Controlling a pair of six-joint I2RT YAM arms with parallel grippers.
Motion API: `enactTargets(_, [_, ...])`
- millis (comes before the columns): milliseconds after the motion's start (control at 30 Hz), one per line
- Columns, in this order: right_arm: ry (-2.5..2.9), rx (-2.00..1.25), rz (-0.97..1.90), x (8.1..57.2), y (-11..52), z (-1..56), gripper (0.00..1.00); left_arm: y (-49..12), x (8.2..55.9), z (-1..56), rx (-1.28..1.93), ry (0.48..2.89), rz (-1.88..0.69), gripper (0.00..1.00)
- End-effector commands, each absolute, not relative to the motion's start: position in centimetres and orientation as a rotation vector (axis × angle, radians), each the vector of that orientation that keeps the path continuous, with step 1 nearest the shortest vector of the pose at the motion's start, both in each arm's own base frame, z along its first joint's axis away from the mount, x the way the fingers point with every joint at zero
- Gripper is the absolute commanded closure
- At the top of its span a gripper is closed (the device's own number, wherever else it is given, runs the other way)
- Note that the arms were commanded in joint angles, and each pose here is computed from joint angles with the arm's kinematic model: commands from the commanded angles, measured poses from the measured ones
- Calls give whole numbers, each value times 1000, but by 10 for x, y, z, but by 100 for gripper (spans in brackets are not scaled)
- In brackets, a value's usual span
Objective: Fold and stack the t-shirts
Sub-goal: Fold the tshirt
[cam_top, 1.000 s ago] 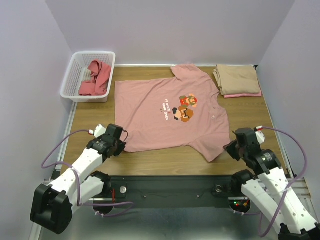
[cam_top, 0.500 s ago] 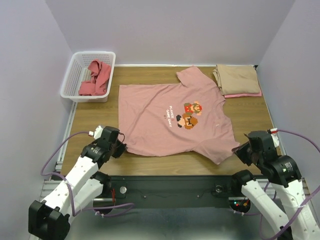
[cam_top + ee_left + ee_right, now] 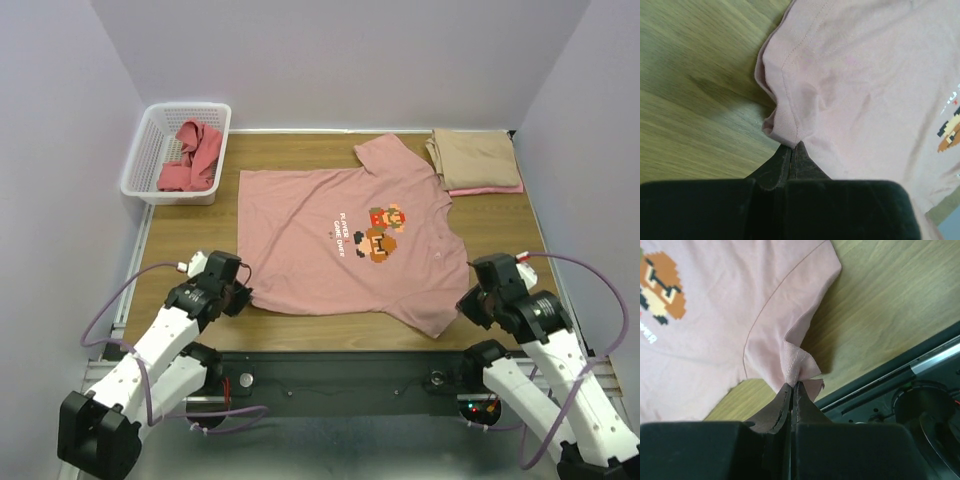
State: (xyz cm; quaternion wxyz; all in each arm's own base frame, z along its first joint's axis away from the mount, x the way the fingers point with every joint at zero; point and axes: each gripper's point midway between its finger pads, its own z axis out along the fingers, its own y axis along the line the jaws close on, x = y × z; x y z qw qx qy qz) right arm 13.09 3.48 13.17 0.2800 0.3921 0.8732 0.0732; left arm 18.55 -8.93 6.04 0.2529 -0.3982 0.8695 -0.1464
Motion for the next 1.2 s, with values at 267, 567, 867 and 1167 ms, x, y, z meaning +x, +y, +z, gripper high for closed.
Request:
enactTargets(267, [2062,979,38,216,14,192,99,-101,254,102,-950,2301,-363,100])
enactTargets(567, [1971,934,-28,279,18,209,99,-89,294,106,-952,2302,-282,100])
enactTargets(867, [1923,910,-82,328,24,217,99,-79,324,104,-936,2300,-233,100])
enactTargets(1167, [1924,887,-189,369,21,208,99,-68,345,88,-974,2313,-194,100])
